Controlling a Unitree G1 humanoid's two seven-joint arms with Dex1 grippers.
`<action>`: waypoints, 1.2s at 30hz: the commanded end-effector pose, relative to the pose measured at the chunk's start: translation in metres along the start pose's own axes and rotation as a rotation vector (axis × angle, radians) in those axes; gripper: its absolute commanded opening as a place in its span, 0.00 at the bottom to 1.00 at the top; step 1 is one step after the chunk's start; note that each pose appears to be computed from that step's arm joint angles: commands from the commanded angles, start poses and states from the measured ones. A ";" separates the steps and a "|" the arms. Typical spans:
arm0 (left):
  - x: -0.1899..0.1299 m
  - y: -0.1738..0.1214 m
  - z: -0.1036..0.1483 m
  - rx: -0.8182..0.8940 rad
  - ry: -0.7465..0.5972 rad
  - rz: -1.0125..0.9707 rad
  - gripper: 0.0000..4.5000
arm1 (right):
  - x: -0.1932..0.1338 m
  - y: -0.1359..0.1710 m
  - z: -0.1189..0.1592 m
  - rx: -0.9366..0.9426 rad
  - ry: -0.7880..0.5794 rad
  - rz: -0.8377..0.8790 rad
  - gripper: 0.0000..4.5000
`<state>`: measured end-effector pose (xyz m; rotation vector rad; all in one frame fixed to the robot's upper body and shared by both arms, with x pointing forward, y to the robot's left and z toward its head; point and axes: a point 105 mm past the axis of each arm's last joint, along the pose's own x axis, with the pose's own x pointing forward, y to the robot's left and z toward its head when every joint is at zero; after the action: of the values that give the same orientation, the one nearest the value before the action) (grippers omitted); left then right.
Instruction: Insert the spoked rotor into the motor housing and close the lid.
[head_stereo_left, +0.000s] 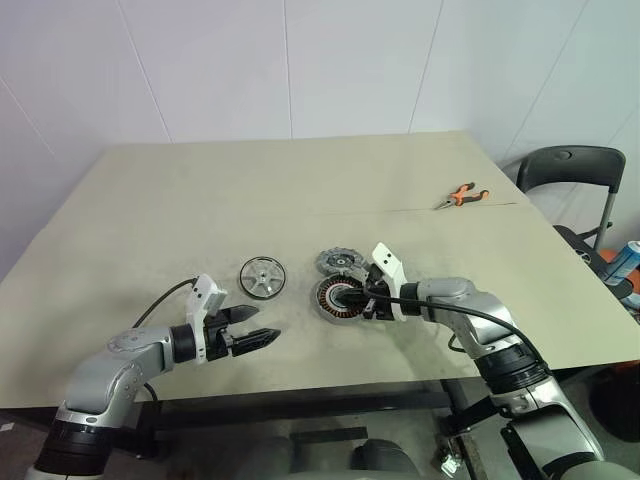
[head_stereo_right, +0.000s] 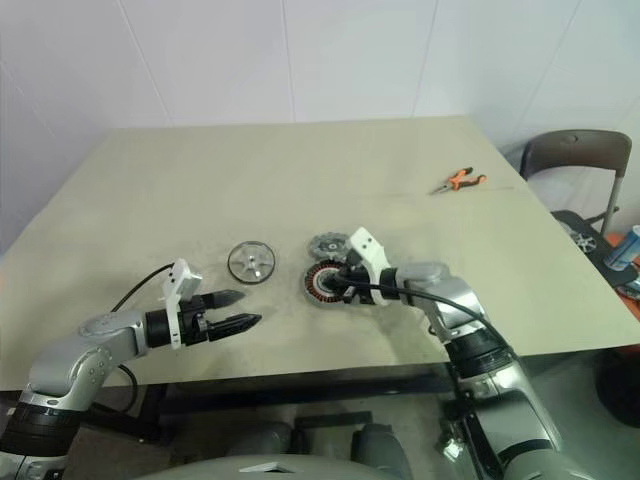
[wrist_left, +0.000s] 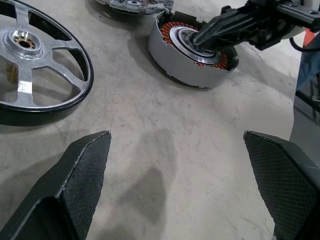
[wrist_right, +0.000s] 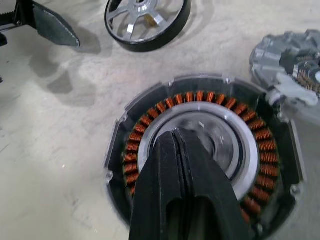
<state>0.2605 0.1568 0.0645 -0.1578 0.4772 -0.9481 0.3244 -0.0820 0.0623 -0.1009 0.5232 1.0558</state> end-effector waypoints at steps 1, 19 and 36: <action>-0.005 -0.001 0.011 0.033 -0.028 0.009 1.00 | -0.001 -0.012 -0.009 -0.014 0.041 -0.071 0.00; 0.000 -0.002 0.014 0.034 -0.028 0.003 1.00 | -0.012 -0.043 -0.008 0.075 -0.021 -0.252 0.00; 0.003 0.001 0.017 0.036 -0.031 0.001 1.00 | -0.015 -0.022 0.008 0.116 -0.126 -0.150 0.00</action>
<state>0.2667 0.1534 0.0697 -0.1565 0.4658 -0.9468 0.3375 -0.1077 0.0601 0.0007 0.4966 0.8608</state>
